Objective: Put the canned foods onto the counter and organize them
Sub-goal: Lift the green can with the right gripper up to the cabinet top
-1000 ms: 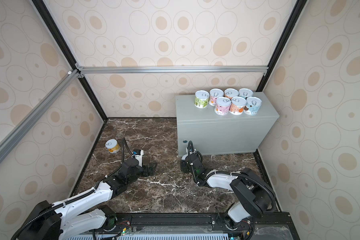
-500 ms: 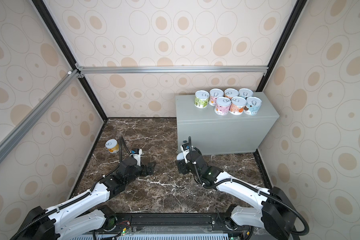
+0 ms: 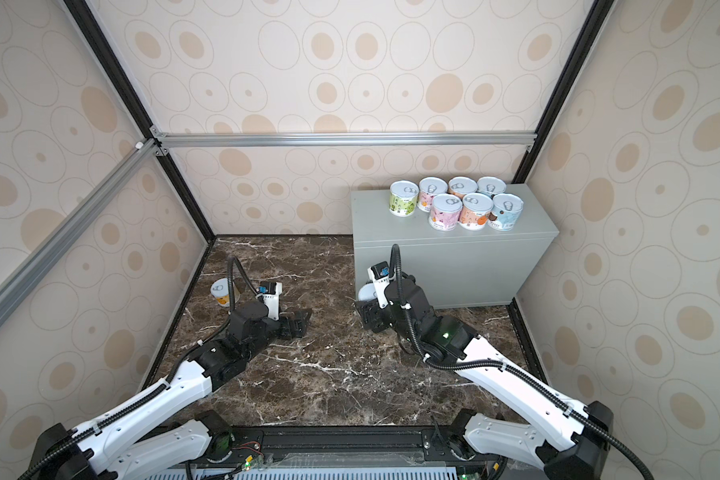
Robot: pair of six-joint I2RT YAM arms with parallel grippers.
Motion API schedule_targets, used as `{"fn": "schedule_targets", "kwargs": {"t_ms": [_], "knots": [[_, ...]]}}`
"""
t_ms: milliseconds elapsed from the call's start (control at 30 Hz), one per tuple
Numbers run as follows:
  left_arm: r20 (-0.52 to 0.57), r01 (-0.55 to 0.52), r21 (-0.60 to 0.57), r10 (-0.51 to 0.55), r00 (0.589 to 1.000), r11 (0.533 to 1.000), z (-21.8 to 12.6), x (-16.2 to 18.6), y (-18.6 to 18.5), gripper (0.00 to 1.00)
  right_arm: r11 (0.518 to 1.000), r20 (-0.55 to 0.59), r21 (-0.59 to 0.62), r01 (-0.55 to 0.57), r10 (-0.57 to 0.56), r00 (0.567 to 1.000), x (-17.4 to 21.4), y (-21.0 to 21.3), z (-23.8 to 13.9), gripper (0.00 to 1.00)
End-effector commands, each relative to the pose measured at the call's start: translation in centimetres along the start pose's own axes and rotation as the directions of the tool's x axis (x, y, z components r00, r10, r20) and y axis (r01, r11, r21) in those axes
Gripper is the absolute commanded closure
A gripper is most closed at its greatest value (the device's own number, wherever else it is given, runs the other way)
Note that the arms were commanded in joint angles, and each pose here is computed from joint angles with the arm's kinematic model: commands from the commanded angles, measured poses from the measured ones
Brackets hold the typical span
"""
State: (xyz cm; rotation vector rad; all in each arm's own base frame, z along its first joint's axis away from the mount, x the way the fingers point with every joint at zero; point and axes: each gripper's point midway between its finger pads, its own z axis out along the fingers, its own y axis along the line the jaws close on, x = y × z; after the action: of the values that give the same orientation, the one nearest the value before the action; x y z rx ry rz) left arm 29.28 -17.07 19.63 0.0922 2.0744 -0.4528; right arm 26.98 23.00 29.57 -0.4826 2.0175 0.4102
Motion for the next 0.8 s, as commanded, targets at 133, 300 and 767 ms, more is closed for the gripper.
{"fn": "schedule_targets", "kwargs": {"t_ms": [133, 300, 767], "knots": [[0.076, -0.076, -0.017, 0.077, 0.994, 0.997, -1.8, -4.6, -0.9, 0.01, 0.999, 0.057, 0.038, 0.027, -0.029, 0.998, -5.8, -0.1, -2.5, 0.47], [0.097, -0.100, -0.012, 0.101, 0.990, 0.995, -2.4, -6.4, -1.5, 0.01, 0.999, 0.075, 0.045, 0.032, -0.035, 0.997, -8.4, -0.1, -2.9, 0.48], [0.185, -0.181, -0.078, 0.193, 0.964, 0.980, -5.0, -13.4, -1.6, 0.01, 0.995, 0.096, 0.103, 0.013, -0.023, 0.995, -13.8, -3.0, -3.8, 0.48]]}}
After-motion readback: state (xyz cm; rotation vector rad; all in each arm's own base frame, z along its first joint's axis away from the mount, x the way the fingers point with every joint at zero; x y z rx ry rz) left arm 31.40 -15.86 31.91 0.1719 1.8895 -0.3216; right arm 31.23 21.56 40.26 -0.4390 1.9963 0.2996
